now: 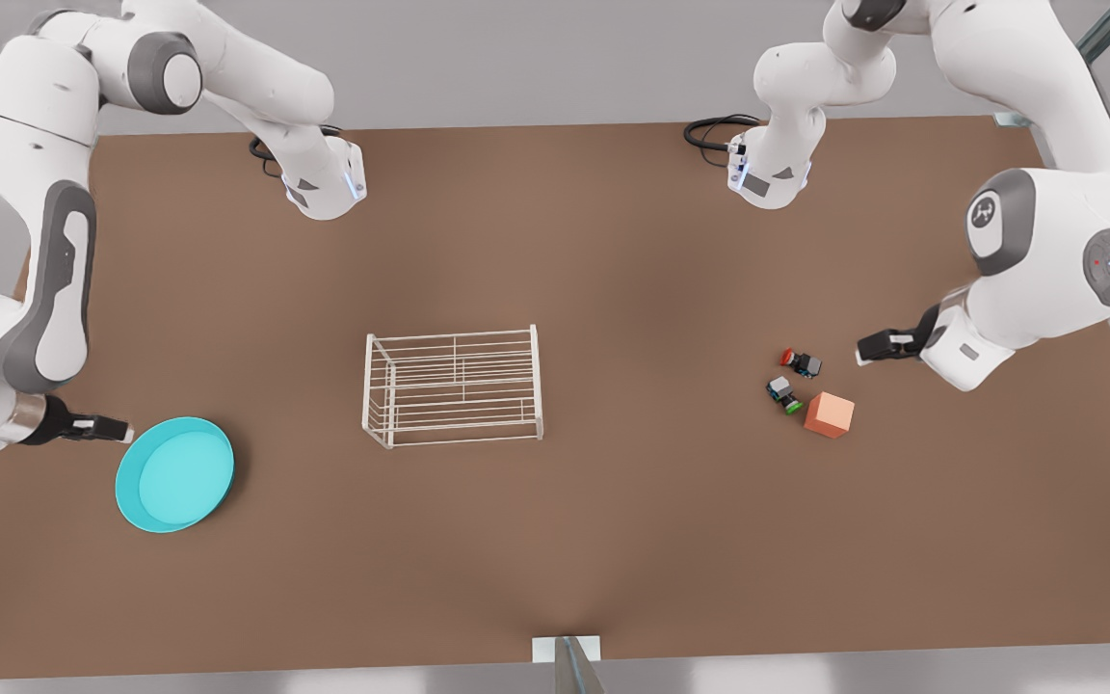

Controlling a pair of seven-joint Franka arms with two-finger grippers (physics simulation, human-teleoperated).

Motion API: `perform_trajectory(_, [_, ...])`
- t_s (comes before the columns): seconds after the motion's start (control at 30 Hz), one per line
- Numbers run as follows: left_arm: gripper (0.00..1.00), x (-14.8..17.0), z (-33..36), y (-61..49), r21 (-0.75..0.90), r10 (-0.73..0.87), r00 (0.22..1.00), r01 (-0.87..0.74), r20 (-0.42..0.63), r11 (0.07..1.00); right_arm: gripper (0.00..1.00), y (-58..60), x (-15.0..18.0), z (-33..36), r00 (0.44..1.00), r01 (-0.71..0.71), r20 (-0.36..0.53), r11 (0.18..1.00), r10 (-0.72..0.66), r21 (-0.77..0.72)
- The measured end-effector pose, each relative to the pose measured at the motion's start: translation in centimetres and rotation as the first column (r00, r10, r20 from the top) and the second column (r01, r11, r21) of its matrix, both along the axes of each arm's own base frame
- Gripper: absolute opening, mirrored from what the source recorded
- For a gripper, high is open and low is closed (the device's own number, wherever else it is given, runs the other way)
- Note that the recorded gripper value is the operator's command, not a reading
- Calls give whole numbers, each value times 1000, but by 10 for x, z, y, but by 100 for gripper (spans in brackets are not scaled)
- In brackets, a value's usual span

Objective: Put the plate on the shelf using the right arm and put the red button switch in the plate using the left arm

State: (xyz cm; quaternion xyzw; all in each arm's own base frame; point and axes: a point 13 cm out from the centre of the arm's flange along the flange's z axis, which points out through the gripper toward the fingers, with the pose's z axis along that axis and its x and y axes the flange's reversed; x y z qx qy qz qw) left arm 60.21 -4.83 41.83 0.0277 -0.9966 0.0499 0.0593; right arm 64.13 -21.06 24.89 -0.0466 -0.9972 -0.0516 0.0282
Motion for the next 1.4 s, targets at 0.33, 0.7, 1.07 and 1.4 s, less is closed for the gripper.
perform_trajectory(0.33, [100,19,-9,14,2,27,999,-27,31,1000,100,-55,49,-94,997,-5,81,987,-8,160])
perform_trajectory(0.7, [100,21,-9,13,2,26,999,-26,40,1000,86,-87,45,-148,989,-50,149,980,22,190])
perform_trajectory(1.07, [100,22,-9,12,0,27,999,-27,43,1000,62,-81,36,-189,987,-124,126,975,102,183])
perform_trajectory(1.4, [100,23,-9,11,1,25,999,-25,43,1000,43,-78,37,-191,981,-162,132,970,139,180])
